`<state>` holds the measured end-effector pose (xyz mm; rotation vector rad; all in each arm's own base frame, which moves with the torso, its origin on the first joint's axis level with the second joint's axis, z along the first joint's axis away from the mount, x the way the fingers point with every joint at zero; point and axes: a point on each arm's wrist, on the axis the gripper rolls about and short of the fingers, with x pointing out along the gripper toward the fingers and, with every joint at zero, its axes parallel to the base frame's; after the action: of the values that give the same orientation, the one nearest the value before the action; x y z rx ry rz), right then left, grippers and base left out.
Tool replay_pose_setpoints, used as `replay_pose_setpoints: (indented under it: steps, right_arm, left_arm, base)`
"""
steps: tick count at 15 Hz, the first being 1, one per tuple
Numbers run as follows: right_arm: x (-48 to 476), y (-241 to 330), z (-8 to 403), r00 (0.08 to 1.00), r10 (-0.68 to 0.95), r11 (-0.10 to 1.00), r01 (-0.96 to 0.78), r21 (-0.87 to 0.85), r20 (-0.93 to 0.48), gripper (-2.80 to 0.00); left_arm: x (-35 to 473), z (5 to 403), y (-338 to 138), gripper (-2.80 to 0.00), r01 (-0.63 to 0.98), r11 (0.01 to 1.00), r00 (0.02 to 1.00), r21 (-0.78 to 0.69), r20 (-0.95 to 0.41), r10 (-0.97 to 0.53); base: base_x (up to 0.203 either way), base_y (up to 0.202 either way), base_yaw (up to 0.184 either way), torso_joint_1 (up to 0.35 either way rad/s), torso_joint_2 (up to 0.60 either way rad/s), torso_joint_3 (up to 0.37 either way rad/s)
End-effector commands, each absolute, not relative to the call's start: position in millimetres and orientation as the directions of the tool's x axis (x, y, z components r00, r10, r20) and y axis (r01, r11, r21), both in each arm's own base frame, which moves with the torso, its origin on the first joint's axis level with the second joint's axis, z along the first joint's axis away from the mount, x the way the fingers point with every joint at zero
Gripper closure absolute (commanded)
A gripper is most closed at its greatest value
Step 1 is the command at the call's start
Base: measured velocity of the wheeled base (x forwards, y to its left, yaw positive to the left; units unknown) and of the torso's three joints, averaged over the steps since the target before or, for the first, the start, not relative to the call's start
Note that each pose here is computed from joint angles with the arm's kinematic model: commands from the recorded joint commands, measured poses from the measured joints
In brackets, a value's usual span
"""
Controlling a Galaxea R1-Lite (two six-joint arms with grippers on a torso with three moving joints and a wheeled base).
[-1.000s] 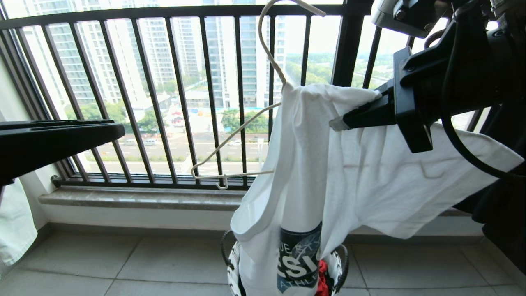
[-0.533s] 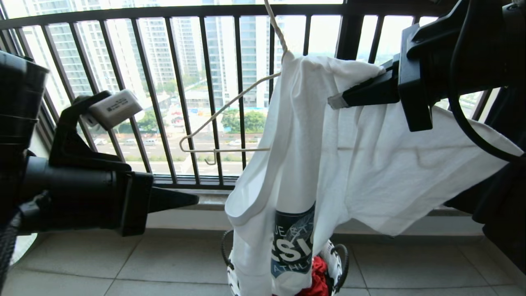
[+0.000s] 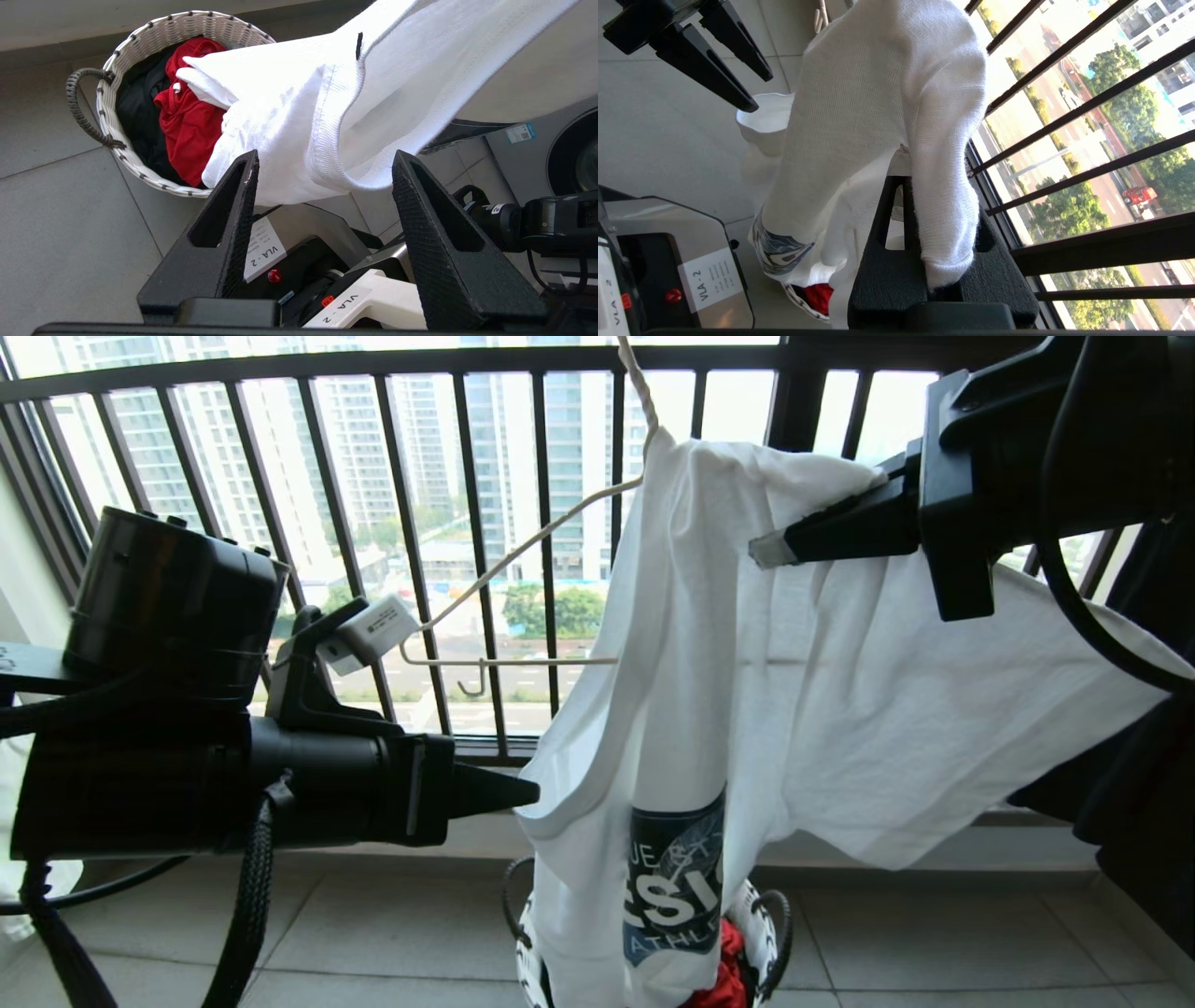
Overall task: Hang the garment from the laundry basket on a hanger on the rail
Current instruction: Hang the clothes on the clothes rack
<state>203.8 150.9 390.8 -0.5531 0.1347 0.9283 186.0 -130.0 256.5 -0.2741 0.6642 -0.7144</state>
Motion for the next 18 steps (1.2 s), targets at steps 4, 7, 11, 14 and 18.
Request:
replay_pose_setpoints:
  steps: [4, 7, 11, 14, 18]
  right_arm:
    - [187, 154, 397, 0.568, 0.757, 0.432, -0.806, -0.404, -0.323, 0.00]
    - [183, 154, 400, 0.564, 0.765, 0.429, -0.806, -0.408, -0.311, 0.00]
    - [180, 151, 402, 0.569, 0.765, 0.434, -0.801, -0.413, -0.300, 0.00]
    - [179, 150, 403, 0.571, 0.765, 0.440, -0.802, -0.404, -0.299, 0.00]
    - [179, 143, 404, 0.592, 0.750, 0.463, -0.789, -0.404, -0.295, 0.00]
  left_arm:
    - [198, 252, -136, -2.80, 0.463, 0.746, 0.603, -0.479, -0.447, -0.661]
    - [203, 245, -139, -2.80, 0.433, 0.778, 0.621, -0.455, -0.475, -0.623]
    - [202, 245, -137, 0.00, 0.434, 0.783, 0.628, -0.446, -0.474, -0.617]
    - [204, 243, -137, 0.00, 0.426, 0.810, 0.652, -0.404, -0.483, -0.584]
    - [213, 246, -122, 0.00, 0.384, 0.841, 0.702, -0.380, -0.471, -0.534]
  base:
    - [0.000, 0.000, 0.000, 0.000, 0.00, 0.000]
    - [0.000, 0.000, 0.000, 0.000, 0.00, 0.000]
    - [0.000, 0.000, 0.000, 0.000, 0.00, 0.000]
    - [0.000, 0.000, 0.000, 0.000, 0.00, 0.000]
    - [0.000, 0.000, 0.000, 0.000, 0.00, 0.000]
